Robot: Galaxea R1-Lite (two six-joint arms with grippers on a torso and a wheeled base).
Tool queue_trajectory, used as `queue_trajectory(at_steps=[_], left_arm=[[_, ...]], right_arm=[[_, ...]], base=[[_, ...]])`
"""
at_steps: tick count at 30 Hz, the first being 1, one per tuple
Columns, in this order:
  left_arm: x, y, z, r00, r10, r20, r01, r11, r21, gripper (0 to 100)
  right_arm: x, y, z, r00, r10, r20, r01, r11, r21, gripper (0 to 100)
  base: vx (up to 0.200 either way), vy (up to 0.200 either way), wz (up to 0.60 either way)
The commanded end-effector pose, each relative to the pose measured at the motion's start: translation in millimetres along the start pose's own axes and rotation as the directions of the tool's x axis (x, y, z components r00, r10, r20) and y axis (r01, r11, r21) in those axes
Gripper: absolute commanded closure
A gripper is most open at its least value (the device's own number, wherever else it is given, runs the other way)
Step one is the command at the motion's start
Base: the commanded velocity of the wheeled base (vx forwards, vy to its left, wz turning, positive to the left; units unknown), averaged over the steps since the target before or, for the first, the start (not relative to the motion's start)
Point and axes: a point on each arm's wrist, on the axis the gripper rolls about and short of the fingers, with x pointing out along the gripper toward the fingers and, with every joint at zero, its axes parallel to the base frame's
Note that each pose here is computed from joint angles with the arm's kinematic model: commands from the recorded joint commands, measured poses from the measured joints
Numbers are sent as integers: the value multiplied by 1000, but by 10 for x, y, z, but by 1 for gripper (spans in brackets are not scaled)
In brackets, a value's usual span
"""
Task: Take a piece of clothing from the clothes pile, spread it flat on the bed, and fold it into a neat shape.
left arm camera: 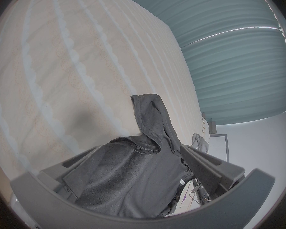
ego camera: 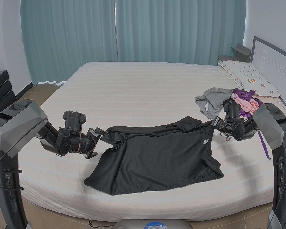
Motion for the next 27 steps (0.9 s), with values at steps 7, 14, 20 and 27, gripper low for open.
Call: queue_trajectory(at_steps=[7,14,20,27], left_arm=[[-1,0,1,1000,-1,-1,1,1000,-2,0],[-1,0,1,1000,-1,-1,1,1000,-2,0],[-1,0,1,1000,-1,-1,1,1000,0,0],[-1,0,1,1000,-2,-3,2,1000,-2,0]], right_arm=[[-546,12,114,989,117,-87,-115,993,26,0],[-969,51,-84,978,158,-134,-163,986,-25,0],[-1190,101,-557,949,152,-275,-195,972,-134,0],[-1120,121,-903,929,106,-356,-201,950,-241,0]], base=[[0,0,0],[0,0,0],[0,0,0],[0,0,0]])
